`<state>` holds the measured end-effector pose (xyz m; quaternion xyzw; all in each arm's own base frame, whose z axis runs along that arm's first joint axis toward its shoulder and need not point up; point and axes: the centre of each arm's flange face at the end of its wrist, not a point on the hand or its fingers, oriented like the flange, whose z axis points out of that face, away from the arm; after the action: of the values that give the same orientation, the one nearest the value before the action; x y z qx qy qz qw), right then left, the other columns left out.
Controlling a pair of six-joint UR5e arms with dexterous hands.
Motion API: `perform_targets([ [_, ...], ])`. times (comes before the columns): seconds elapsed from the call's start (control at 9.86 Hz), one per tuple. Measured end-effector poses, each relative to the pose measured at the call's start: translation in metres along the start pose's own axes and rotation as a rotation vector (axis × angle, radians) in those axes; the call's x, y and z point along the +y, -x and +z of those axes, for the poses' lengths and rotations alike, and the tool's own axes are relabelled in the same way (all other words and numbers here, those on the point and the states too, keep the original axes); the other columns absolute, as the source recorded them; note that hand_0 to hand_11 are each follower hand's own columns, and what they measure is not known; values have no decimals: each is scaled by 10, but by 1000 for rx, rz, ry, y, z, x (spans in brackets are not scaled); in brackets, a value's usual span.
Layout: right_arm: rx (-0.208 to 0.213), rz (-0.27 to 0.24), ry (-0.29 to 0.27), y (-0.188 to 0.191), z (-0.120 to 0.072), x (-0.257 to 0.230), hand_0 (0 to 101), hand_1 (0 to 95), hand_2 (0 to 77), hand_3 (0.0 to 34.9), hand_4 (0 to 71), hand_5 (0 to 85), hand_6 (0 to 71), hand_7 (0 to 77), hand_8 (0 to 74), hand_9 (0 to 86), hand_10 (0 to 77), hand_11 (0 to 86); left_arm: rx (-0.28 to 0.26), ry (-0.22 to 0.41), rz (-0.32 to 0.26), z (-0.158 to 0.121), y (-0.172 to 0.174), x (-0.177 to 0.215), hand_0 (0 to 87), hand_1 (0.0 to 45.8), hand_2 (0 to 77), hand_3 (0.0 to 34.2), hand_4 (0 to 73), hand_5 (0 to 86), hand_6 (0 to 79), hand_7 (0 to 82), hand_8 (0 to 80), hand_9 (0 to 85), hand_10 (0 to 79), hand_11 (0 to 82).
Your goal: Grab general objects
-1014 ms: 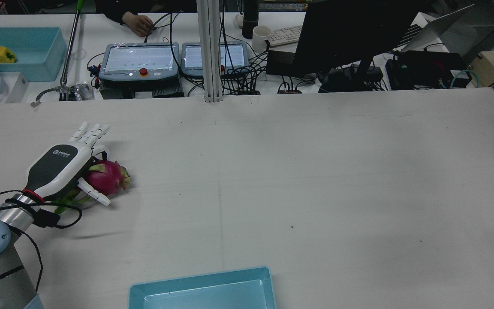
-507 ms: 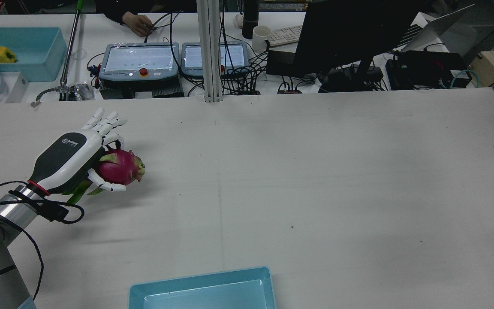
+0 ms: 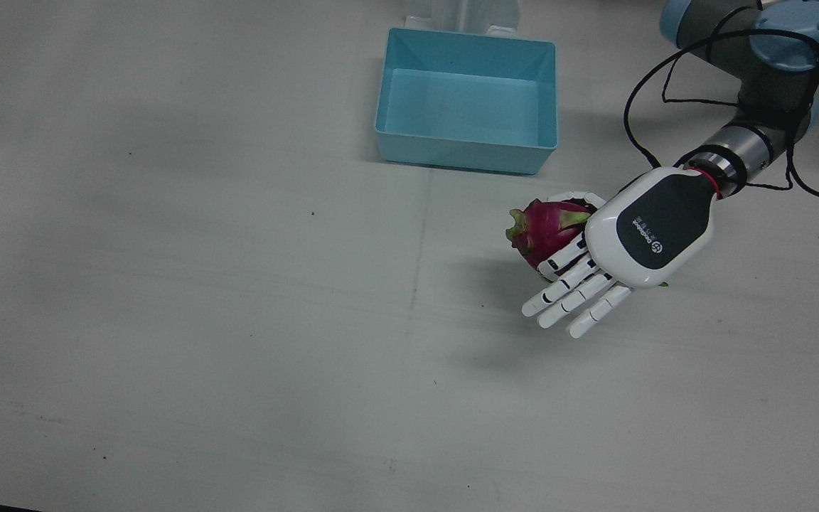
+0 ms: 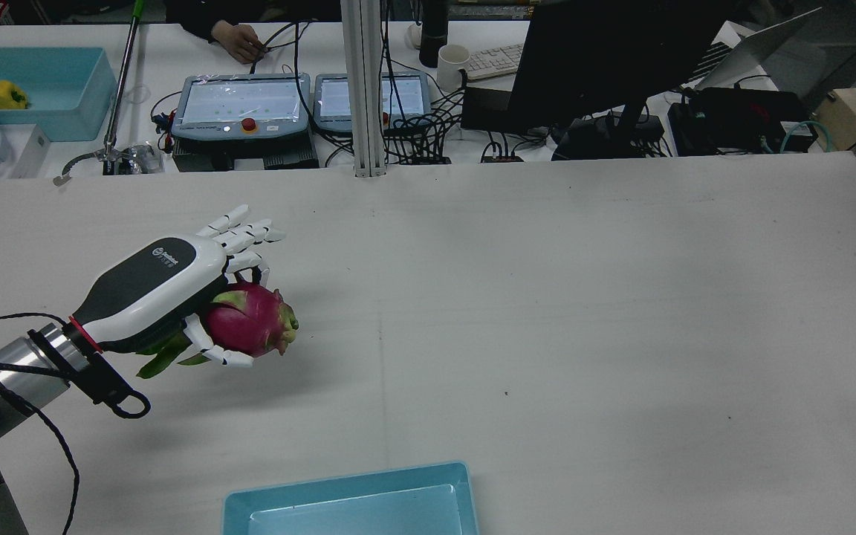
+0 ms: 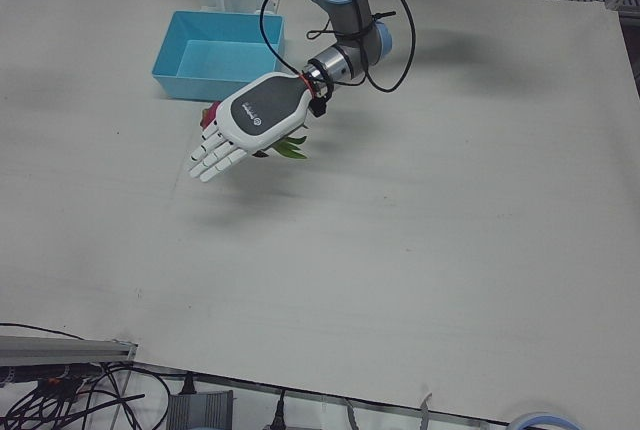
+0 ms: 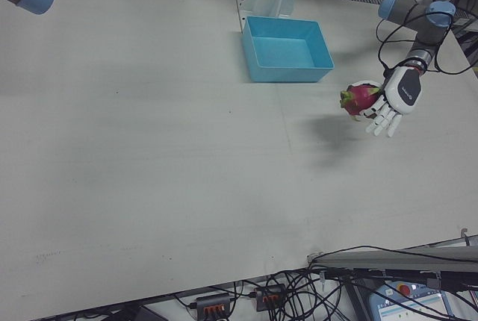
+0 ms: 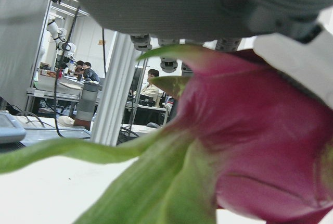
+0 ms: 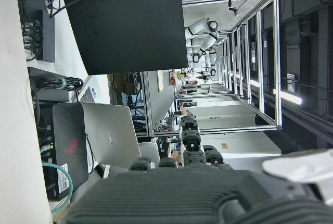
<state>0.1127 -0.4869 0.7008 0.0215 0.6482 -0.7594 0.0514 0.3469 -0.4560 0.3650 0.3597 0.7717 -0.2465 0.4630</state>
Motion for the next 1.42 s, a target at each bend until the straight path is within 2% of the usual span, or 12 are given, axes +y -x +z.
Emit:
perform_targets([
  [0.2,0,0,0,0,0,0,4,82,16,0,0,0,0,0,0,5,0,5,4,97,-31,-3,-13,19,376,0,300,0,202,535,98,185,158,60,16,55],
  [0.3,0,0,0,0,0,0,3,82,16,0,0,0,0,0,0,5,0,5,4,141,-47,-6,-21,29,382,0,300,0,202,535,109,213,158,60,16,55],
  [0.51,0,0,0,0,0,0,4,82,16,0,0,5,0,0,0,5,0,5,1,209,-73,-18,-53,47,410,0,305,0,202,535,109,213,158,60,22,55],
  [0.61,0,0,0,0,0,0,4,82,16,0,0,5,0,0,0,5,0,5,-7,235,-84,-27,-71,55,410,0,305,0,202,535,109,213,158,60,22,55],
  [0.71,0,0,0,0,0,0,4,82,16,0,0,0,0,0,0,5,0,5,-18,258,-98,-34,-82,63,452,0,305,0,202,535,109,229,158,60,16,55],
  [1.01,0,0,0,0,0,0,2,82,16,0,0,5,0,0,0,5,0,5,-49,335,-148,-50,-99,96,455,0,305,0,202,535,114,235,158,65,22,55],
  [1.42,0,0,0,0,0,0,4,82,16,0,0,0,0,0,0,5,0,5,-64,391,-195,-63,-112,120,464,0,305,0,202,535,114,245,153,44,33,55],
])
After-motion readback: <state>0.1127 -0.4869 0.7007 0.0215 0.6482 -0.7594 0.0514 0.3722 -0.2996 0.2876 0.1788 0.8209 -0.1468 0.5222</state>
